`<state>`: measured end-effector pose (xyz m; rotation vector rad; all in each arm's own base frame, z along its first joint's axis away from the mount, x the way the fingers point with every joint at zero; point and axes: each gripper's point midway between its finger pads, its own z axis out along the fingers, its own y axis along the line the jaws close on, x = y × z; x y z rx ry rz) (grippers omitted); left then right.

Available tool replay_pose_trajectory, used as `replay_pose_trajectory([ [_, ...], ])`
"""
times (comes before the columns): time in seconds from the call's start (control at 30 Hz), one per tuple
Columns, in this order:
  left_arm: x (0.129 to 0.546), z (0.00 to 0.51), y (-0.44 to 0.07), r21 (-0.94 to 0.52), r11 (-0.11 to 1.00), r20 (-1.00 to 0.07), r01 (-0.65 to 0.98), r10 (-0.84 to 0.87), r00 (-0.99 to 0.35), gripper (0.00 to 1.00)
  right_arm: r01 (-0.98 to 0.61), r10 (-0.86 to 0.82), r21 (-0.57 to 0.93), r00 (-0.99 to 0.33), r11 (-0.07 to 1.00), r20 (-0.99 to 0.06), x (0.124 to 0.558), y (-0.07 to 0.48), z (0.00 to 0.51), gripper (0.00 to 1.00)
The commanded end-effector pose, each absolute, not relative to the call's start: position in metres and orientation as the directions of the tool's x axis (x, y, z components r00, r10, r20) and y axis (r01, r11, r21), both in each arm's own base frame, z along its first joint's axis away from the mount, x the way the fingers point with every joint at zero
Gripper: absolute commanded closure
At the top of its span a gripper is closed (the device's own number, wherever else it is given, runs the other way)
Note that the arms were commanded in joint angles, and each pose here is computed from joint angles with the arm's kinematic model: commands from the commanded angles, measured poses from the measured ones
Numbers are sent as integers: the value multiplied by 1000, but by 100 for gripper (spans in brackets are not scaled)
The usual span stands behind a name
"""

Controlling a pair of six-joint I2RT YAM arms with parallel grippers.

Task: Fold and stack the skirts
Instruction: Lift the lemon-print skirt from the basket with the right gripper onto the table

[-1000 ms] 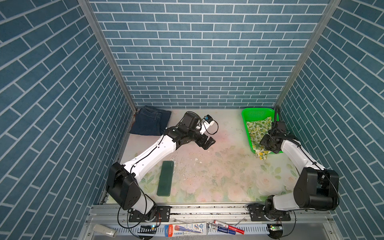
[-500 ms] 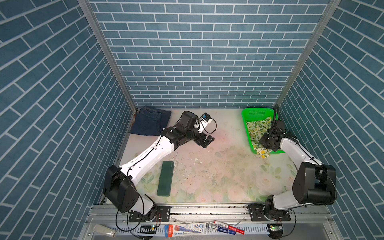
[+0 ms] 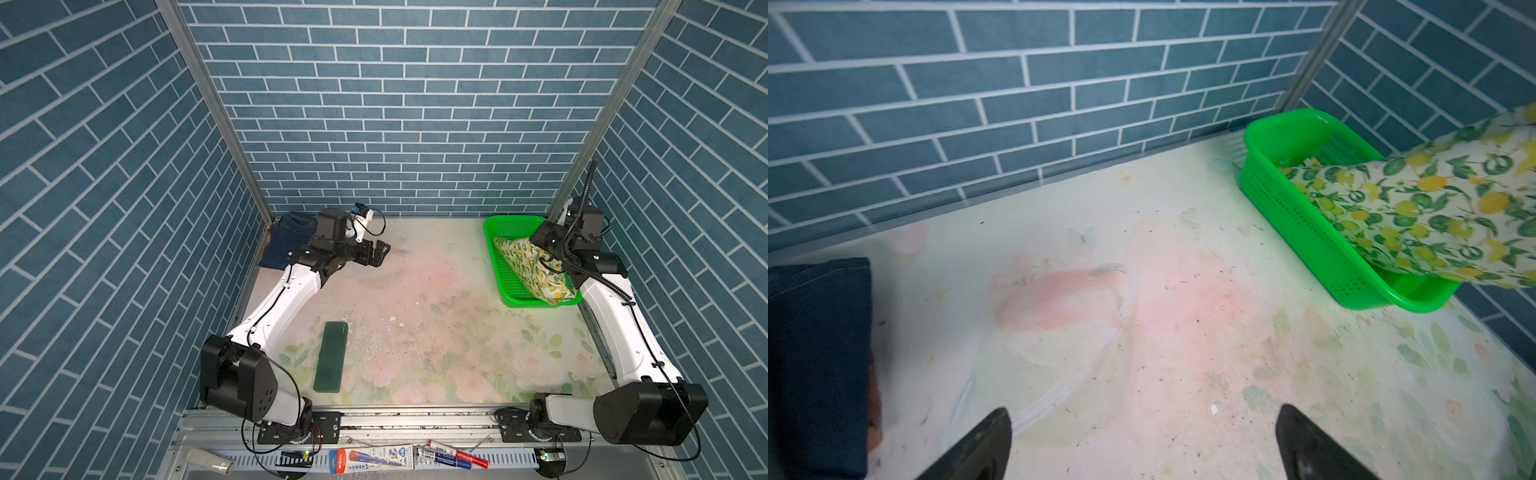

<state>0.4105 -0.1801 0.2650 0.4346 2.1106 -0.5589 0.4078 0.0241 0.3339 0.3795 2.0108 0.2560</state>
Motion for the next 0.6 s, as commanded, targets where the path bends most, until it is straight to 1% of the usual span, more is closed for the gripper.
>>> replay_pose_trajectory([
  [0.0, 417, 281, -164, -278, 842, -850, 463, 9, -526, 0, 15, 297, 304, -266, 952, -917, 408, 55, 411, 100],
  [0.17, 427, 286, -139, -308, 862, -854, 402, -64, -516, 0, -188, 264, 295, -175, 937, -948, 408, 119, 468, 100],
  [0.37, 435, 290, -114, -344, 873, -855, 346, -138, -501, 0, -376, 246, 254, -70, 891, -967, 407, 186, 529, 100],
  [0.5, 438, 293, -102, -363, 874, -856, 323, -176, -487, 0, -447, 264, 257, -49, 857, -963, 411, 214, 551, 100],
  [0.57, 439, 294, -98, -372, 873, -854, 317, -188, -485, 0, -442, 277, 267, -43, 856, -960, 416, 218, 555, 100],
])
